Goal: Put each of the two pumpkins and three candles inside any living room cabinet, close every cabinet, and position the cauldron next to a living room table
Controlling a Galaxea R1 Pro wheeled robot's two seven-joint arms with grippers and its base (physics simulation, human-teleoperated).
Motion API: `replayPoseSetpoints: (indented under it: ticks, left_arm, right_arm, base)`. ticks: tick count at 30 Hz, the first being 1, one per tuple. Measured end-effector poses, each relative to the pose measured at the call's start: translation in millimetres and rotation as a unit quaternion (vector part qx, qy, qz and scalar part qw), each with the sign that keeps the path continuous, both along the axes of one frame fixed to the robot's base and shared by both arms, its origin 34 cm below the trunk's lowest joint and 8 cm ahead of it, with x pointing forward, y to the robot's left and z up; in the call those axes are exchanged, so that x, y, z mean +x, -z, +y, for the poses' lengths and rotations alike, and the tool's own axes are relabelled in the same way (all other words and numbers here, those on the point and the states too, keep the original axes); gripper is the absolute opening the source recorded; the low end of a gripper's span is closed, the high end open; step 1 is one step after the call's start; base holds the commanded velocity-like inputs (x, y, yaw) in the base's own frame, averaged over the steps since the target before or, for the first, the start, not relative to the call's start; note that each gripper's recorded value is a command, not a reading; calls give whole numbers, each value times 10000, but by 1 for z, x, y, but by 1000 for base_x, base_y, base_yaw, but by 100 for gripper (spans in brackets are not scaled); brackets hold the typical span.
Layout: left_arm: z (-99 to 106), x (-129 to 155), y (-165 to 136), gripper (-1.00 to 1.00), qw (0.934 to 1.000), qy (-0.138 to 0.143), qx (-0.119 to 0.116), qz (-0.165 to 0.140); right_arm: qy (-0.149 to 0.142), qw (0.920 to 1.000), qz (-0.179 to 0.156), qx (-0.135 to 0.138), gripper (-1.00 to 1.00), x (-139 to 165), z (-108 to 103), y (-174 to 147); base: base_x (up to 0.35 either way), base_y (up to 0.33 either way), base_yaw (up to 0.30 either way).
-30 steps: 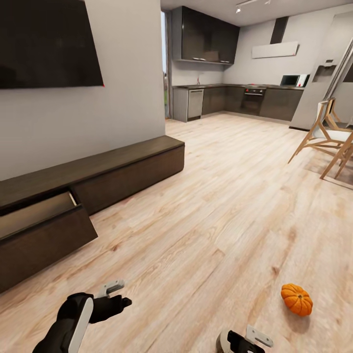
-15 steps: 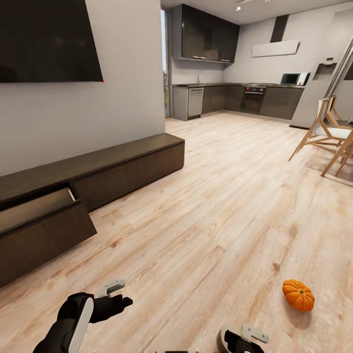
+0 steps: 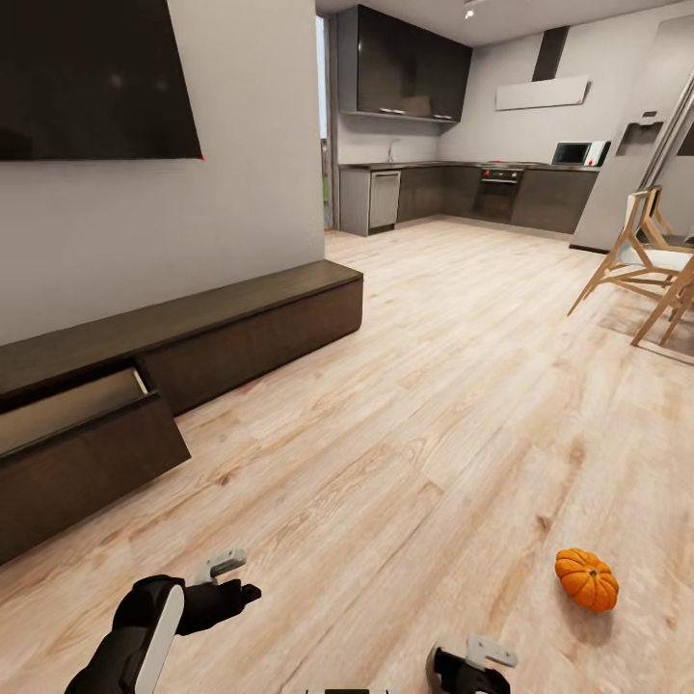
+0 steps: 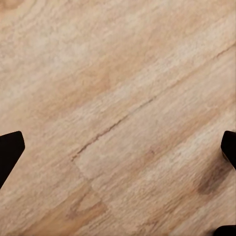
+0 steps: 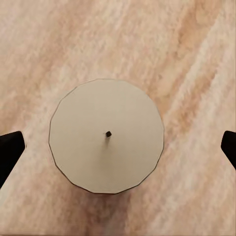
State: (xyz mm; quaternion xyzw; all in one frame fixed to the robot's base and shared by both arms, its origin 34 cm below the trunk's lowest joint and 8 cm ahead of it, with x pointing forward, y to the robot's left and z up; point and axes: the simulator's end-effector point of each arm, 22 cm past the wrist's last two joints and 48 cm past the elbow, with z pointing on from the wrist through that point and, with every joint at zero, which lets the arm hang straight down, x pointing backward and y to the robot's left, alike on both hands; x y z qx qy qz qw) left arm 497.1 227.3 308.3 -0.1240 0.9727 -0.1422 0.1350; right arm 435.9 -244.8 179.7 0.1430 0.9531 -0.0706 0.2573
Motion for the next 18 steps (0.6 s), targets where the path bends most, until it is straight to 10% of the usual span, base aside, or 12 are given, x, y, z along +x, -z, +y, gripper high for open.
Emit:
replayPoseSetpoints:
  ticks: [18]
  left_arm:
    - [0, -14, 28, 100, 9995, 1, -1, 327]
  right_arm:
    - [-75, 9995, 318, 10, 100, -21, 3, 24]
  base:
    - [0, 0, 0]
